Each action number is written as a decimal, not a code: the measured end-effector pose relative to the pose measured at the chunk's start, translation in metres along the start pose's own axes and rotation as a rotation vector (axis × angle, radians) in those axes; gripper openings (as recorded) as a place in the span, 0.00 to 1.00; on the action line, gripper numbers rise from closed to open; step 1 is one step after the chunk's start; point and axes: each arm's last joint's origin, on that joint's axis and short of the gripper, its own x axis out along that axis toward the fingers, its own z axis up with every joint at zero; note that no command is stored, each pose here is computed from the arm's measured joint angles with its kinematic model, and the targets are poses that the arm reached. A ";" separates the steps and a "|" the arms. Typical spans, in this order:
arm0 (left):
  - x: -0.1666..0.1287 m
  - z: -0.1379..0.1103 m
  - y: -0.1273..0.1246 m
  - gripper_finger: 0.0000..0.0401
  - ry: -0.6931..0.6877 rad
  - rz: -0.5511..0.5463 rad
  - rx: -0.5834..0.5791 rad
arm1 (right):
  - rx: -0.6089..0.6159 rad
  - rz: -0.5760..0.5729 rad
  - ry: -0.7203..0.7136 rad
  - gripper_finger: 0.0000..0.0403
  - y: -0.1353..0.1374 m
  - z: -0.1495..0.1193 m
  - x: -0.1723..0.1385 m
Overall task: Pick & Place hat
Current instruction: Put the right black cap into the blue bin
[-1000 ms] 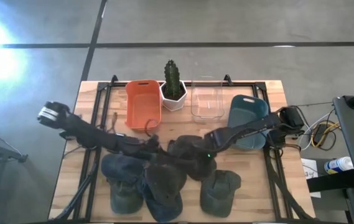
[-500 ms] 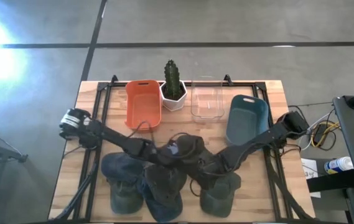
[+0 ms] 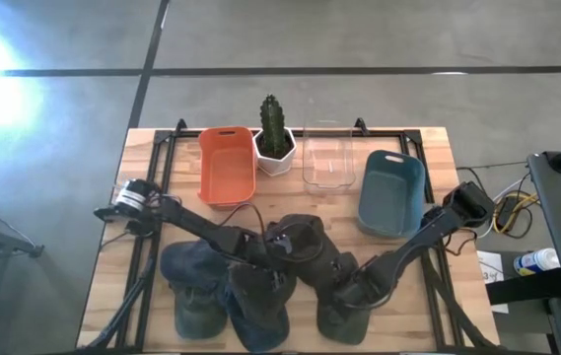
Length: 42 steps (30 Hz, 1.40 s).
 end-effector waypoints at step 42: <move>0.032 -0.023 -0.005 0.43 0.056 -0.092 -0.015 | -0.140 0.197 -0.450 0.48 0.014 0.043 0.007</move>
